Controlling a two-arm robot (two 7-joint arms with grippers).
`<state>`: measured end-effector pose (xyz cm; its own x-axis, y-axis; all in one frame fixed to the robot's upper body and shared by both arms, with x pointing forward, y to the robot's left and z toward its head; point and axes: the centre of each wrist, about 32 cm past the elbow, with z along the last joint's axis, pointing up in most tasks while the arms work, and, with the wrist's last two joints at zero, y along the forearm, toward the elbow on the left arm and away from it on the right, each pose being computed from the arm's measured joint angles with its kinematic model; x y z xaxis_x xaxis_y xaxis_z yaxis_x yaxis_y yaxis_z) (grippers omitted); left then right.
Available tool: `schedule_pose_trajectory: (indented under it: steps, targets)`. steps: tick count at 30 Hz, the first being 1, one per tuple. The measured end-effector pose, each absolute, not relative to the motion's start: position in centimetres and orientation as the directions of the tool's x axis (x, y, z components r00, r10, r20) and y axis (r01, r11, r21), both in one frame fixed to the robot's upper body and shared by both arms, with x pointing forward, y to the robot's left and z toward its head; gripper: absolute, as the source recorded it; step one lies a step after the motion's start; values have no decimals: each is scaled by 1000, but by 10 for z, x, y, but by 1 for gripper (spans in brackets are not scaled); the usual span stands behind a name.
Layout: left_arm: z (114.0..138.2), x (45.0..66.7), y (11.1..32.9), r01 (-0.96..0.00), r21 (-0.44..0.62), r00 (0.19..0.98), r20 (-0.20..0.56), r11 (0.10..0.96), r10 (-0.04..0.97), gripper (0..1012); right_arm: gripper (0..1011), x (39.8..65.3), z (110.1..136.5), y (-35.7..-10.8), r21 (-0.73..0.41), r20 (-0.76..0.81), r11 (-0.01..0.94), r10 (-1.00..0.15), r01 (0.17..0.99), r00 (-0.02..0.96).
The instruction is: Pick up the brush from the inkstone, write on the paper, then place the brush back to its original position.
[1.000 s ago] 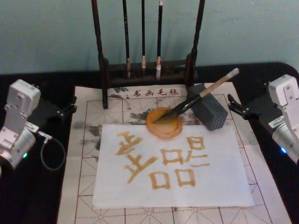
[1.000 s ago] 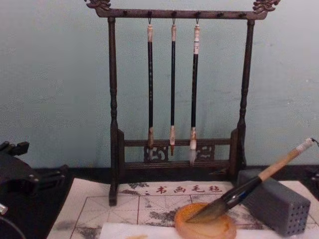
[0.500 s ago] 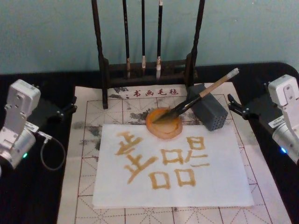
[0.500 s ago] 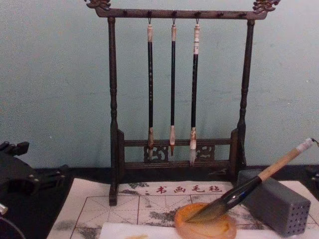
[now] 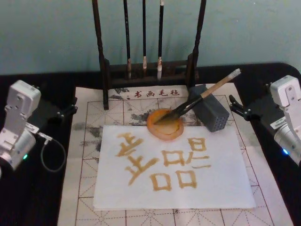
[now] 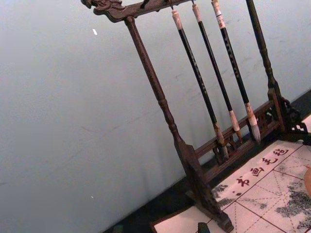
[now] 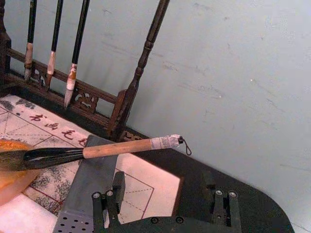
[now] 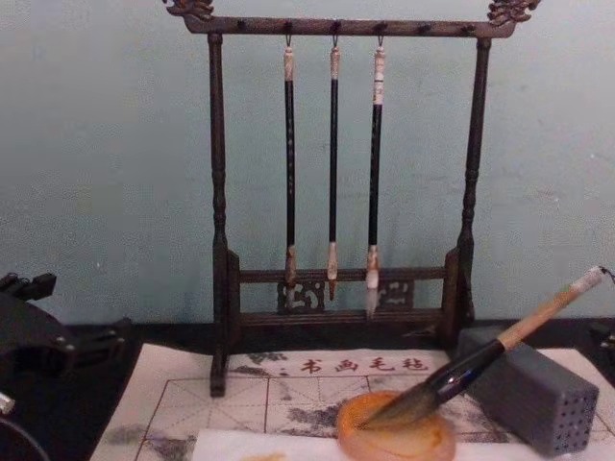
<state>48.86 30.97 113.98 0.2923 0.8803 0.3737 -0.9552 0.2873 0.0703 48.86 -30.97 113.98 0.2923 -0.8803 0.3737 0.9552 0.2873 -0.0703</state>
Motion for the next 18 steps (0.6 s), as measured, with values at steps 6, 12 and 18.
schedule_pose_trajectory:
  steps: [6,12,18]
  targets:
    - [1140,489,310,-955,70,292,374,287,880,1001,1002,489,1140,-310,-70,374,287,-880,955,292]
    - [1140,489,310,-955,70,292,374,287,880,1001,1002,489,1140,-310,-70,374,287,-880,955,292]
    - [1140,489,310,-955,70,292,374,287,880,1001,1002,489,1140,-310,-70,374,287,-880,955,292]
